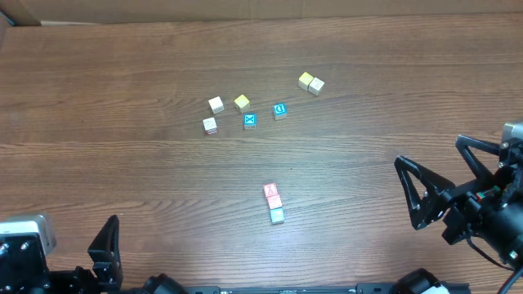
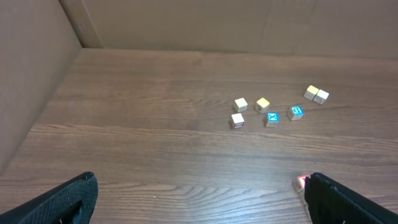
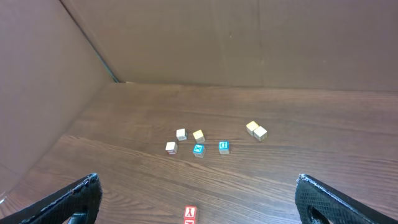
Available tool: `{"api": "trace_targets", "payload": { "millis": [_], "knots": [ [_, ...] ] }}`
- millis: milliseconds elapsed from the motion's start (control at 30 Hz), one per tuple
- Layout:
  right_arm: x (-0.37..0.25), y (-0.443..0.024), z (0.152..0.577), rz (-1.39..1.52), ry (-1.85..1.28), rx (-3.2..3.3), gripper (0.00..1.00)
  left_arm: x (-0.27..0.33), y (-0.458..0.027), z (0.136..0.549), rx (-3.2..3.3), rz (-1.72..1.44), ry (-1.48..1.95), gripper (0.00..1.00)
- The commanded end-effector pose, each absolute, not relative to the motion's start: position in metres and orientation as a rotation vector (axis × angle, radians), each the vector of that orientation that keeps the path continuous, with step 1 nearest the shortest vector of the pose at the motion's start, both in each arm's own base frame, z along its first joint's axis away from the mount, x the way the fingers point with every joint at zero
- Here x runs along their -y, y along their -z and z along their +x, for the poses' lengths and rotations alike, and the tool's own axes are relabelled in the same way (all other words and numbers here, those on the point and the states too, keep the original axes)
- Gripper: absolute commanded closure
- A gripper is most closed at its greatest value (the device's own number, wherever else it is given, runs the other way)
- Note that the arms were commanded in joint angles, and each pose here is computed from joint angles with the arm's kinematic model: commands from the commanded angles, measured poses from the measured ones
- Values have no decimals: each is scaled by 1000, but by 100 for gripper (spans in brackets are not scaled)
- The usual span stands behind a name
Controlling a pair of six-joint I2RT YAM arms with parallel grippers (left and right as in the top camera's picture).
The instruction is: Flip 3 blocks
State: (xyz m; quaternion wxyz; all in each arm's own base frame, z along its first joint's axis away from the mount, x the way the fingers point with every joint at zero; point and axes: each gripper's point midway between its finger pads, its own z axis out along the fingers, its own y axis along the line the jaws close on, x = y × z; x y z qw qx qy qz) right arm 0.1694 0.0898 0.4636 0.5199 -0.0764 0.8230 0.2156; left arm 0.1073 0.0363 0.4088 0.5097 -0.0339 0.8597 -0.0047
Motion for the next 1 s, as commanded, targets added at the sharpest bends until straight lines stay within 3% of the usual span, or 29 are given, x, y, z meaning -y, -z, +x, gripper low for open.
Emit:
{"api": "trace_targets", "payload": {
  "millis": [0,400,833,967],
  "knots": [
    [-89,-457,172,-176,-500,-1989,0,-41,-412,105,-2054,-71,-9,0],
    [-90,-428,193,-96,-534,-1886,0,-41,-412,105,-2054,-71,-9,0],
    [-56,-329,213,263,-643,-1649,0,-41,-412,105,-2054,-71,-9,0],
    [-51,-304,218,259,-645,-1563,0,-41,-412,105,-2054,-71,-9,0]
  ]
}}
